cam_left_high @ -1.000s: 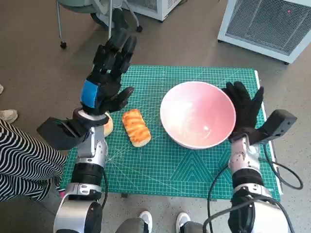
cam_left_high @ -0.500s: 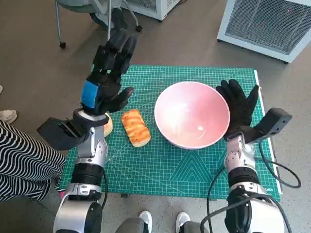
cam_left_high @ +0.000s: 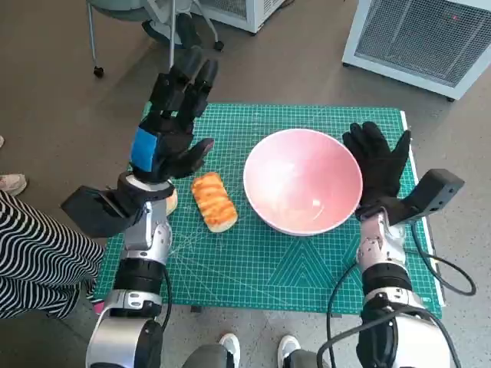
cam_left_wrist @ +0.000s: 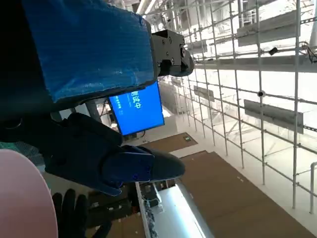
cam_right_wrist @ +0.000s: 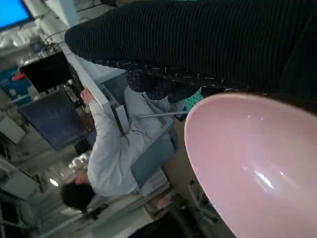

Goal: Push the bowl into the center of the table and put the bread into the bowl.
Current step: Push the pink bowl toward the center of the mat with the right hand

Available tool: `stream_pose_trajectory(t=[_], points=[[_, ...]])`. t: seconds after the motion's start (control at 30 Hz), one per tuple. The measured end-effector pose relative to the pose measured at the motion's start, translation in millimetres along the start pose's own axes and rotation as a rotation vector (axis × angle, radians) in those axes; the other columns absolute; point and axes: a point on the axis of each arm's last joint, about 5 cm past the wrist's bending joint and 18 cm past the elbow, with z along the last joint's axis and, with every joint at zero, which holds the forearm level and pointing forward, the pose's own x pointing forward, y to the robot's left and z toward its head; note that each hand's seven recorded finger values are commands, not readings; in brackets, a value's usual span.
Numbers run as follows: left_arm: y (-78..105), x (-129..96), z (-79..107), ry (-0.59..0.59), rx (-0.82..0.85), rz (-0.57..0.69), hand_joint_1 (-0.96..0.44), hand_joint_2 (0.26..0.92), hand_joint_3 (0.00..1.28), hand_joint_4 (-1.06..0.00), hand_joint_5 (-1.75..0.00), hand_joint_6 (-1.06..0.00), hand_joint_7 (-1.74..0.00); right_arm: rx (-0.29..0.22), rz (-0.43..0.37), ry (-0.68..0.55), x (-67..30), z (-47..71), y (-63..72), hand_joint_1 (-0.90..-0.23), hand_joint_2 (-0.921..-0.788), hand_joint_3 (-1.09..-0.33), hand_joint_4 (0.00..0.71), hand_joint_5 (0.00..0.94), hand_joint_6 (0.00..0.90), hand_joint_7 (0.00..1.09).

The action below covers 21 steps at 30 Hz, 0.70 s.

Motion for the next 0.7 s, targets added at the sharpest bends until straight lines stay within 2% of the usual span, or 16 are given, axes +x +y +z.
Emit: stream_pose_trajectory(t=[0.43,0.57,0.7], points=[[-7.5,2,-2.6,0.008,-0.010,-0.015,-0.69,0.921,0.36,-0.11,0.00,0.00,-0.41,-0.101,0.064,-0.038,2.6,6.2,3.6,-0.676,-0.921,-0.825,0.068,0.005,0.062,0.19],[-8.1,2,-2.9,0.009,-0.012,-0.016,-0.70,0.921,0.36,-0.11,0.00,0.00,-0.42,-0.146,0.064,-0.079,3.9,16.1,-2.1,-0.678,-0.921,-0.829,0.078,0.008,0.071,0.19],[-7.9,2,-2.6,0.009,-0.013,-0.016,-0.70,0.921,0.36,-0.11,0.00,0.00,-0.42,-0.224,0.071,-0.157,5.8,31.7,-7.5,-0.665,-0.921,-0.840,0.089,0.012,0.080,0.19]])
